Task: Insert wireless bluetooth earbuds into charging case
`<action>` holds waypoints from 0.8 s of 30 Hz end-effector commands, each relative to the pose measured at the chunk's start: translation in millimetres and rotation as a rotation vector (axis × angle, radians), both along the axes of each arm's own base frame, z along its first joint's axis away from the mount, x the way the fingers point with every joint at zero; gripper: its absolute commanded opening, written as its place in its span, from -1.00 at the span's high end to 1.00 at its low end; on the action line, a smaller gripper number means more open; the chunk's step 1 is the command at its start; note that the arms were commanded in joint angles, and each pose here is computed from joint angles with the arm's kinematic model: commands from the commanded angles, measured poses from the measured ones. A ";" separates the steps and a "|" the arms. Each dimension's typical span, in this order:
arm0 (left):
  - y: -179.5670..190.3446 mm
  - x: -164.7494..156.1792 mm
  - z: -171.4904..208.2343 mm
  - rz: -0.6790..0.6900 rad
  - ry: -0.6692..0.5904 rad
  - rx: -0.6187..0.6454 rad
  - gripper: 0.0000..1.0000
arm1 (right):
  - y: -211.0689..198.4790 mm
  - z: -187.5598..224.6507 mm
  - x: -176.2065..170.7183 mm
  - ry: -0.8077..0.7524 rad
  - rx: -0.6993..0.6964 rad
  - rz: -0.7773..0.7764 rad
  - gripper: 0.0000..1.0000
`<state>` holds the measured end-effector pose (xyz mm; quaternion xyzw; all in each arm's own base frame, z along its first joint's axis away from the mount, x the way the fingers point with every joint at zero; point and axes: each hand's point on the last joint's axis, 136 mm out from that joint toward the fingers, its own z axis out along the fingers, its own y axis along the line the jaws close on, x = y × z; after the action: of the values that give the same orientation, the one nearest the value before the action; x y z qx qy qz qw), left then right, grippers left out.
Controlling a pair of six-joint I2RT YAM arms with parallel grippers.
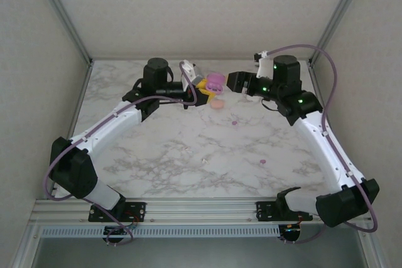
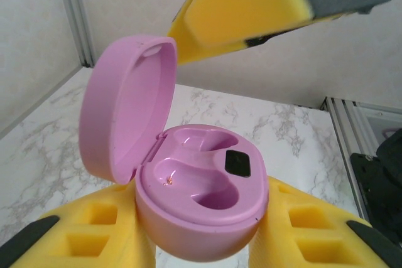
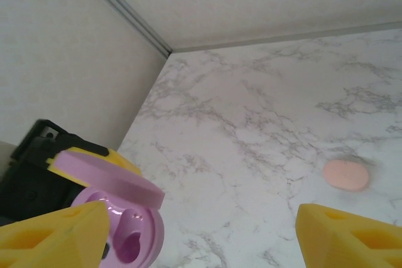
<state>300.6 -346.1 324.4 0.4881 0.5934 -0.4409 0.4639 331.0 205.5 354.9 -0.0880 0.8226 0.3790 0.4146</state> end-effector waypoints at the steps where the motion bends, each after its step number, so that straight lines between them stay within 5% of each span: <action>1: 4.0 0.8 20.5 0.040 -0.035 -0.064 0.53 | -16.3 24.0 -12.1 -0.051 0.016 -0.047 -0.57; 7: 8.4 8.3 26.1 0.083 -0.028 -0.109 0.53 | -54.2 -1.8 -8.0 0.049 -0.049 -0.204 -0.45; 13: 16.3 11.4 29.0 0.138 -0.033 -0.144 0.53 | -89.2 -90.7 0.1 0.377 -0.122 -0.310 -0.20; 20: 23.7 6.9 32.7 0.169 -0.040 -0.156 0.54 | -89.8 -193.3 -11.7 0.680 -0.273 -0.242 0.09; 24: 27.1 2.5 34.5 0.173 -0.046 -0.150 0.54 | -114.9 -229.5 -32.1 0.817 -0.372 -0.371 0.16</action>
<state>306.7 -328.2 339.8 0.4161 0.6024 -0.4367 0.5227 324.2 110.1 141.3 0.1089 0.9639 0.2026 0.1340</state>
